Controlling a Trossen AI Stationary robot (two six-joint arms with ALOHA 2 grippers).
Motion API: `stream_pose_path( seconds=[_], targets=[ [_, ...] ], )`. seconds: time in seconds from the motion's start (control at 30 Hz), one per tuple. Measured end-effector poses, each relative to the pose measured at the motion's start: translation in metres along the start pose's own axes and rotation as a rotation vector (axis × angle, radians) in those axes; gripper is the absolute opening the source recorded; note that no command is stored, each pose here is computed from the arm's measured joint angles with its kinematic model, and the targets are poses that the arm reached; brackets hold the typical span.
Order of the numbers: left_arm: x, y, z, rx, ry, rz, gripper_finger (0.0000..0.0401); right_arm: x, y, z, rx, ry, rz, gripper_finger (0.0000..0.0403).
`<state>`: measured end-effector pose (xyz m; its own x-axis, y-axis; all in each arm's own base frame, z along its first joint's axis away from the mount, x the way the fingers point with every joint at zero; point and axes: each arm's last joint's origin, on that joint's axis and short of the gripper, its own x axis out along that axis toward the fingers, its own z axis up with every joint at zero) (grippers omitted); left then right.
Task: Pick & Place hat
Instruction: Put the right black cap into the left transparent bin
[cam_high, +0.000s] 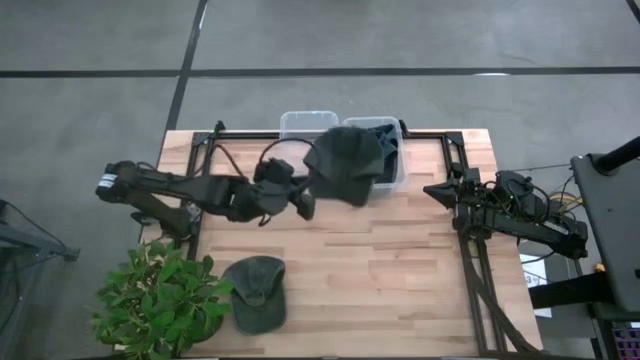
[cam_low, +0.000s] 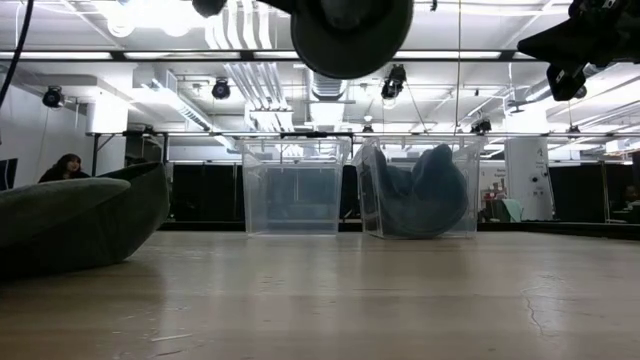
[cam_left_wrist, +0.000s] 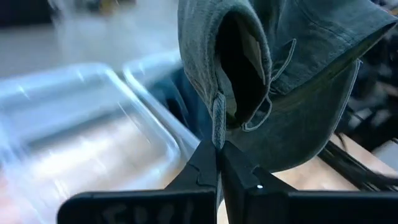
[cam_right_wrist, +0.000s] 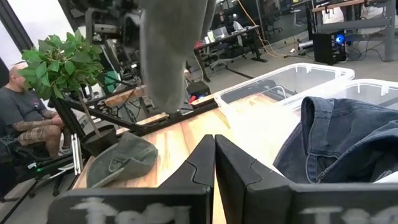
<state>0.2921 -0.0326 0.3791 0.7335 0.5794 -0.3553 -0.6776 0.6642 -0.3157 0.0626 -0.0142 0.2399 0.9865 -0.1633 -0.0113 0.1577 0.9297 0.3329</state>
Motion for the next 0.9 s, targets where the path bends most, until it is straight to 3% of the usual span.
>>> stream_pose_path(
  seconds=[0.27,0.5,0.6,0.77,0.9],
  targets=[
    [-0.004,0.000,0.015,0.161,-0.173,0.106,0.0000,0.000,0.000,0.000,0.000,-0.001,-0.001,0.0008],
    [-0.002,0.002,0.018,0.162,-0.186,0.121,0.0000,0.000,0.000,0.000,0.000,-0.001,-0.002,0.0008],
    [0.000,0.004,0.019,0.109,-0.189,0.123,0.0000,0.000,0.000,0.000,0.001,-0.001,-0.002,0.0009],
    [0.001,0.009,0.029,0.031,-0.139,-0.004,0.0000,0.000,0.000,0.000,0.002,-0.001,-0.002,0.0009],
    [0.003,0.008,0.040,0.005,-0.094,-0.207,0.0000,0.000,0.000,0.000,0.003,-0.001,-0.002,0.0008]
  ],
)
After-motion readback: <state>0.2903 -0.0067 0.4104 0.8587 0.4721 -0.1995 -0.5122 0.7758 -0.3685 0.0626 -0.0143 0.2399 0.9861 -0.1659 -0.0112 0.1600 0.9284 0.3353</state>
